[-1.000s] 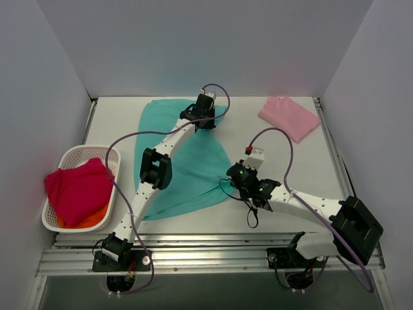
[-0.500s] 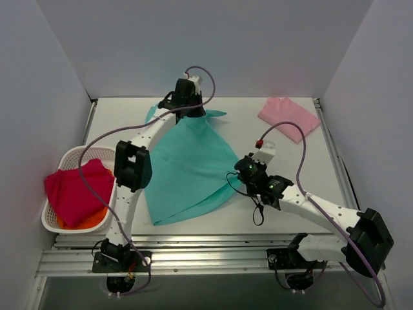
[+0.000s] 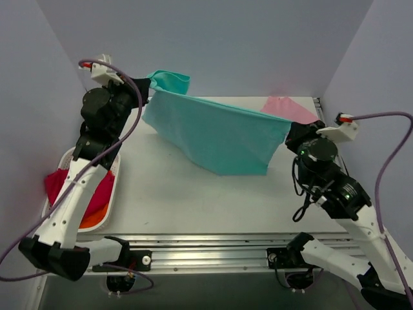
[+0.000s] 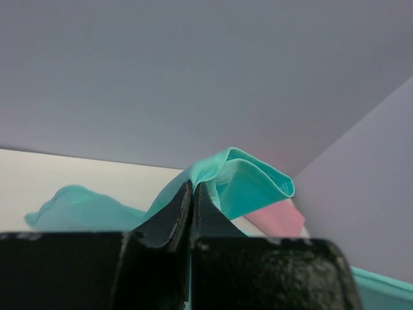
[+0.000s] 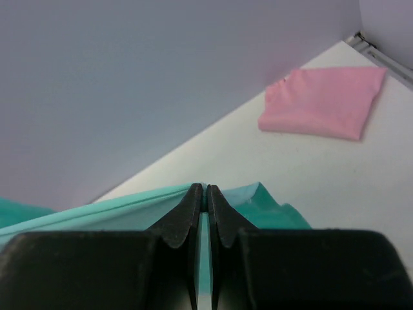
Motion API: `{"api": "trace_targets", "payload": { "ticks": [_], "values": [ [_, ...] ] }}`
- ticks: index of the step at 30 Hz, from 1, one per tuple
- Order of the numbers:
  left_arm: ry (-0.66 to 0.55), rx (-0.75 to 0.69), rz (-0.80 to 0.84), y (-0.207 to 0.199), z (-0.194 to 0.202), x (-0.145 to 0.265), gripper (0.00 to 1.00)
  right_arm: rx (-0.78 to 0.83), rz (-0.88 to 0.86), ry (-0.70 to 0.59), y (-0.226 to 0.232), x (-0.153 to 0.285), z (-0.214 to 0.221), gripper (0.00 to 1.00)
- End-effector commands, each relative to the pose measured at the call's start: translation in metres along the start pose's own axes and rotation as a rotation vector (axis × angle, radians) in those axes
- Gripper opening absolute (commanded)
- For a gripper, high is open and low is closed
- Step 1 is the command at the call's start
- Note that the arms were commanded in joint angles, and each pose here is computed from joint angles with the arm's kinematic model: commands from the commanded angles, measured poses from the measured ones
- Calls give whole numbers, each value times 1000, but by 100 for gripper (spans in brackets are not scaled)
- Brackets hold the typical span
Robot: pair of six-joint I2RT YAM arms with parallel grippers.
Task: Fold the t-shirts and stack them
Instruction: Flatten the tshirt out
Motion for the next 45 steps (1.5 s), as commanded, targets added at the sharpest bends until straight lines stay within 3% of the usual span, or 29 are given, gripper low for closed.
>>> {"api": "trace_targets", "payload": {
  "ticks": [1,4,5,8,11,15,18,22,27,30,31,33,34,36,37,38,39,40,41,42,44,45],
  "values": [
    [-198,27,-13,-11,-56,39,2,1,-19,-136,-3,28,-72,0],
    [-228,31,38,-30,-75,85,2,22,-227,-171,28,48,-105,0],
    [-282,56,68,-38,-94,113,2,20,-394,-155,50,67,-116,0],
    [-378,160,90,-38,-117,166,2,77,-650,-151,83,101,-136,0],
    [-478,273,114,-33,-136,215,2,85,-787,-175,97,131,-162,0],
    [-538,293,236,-47,-159,261,2,66,-1037,-186,112,182,-183,0],
    [-535,264,303,-60,-170,278,2,33,-1047,-237,104,200,-206,0],
    [-530,230,296,-65,-176,269,2,-5,-803,-291,87,174,-227,0],
    [-435,189,179,-51,-151,204,2,82,-440,-219,86,84,-190,0],
    [-351,167,89,-33,-116,151,2,197,-189,-144,82,5,-125,0],
    [-283,155,41,-19,-85,121,2,211,-136,-145,79,-12,-111,0],
    [-261,146,-9,-5,-62,90,2,305,3,-75,59,-60,-51,0],
    [-169,127,-66,13,-19,54,2,307,56,-68,45,-82,-39,0],
    [-105,117,-82,28,20,16,2,322,97,28,16,-121,12,0],
    [-2,109,-120,48,69,-19,2,319,124,58,3,-147,38,0],
    [34,108,-119,55,91,-36,2,295,172,61,-22,-168,44,0],
    [51,113,-97,59,108,-55,2,320,238,127,-55,-188,82,0],
    [158,110,-144,84,166,-83,2,276,265,114,-67,-203,90,0],
    [162,112,-130,82,171,-104,2,264,314,112,-88,-216,95,0],
    [270,104,-170,106,229,-125,2,281,355,161,-109,-233,123,0],
    [383,104,-212,123,274,-144,2,277,386,181,-124,-253,138,0],
    [366,117,-185,115,267,-169,3,296,415,229,-140,-266,162,0]
  ]
}}
Point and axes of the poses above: each gripper's point midway between its finger pads, its own x axis back along the fingers, its own y axis along the line the jaws close on, z = x × y, the point moved 2 cm from there along x, back along the fingers, and after that the axes turned 3 degrees about -x, right-handed, at the moved point
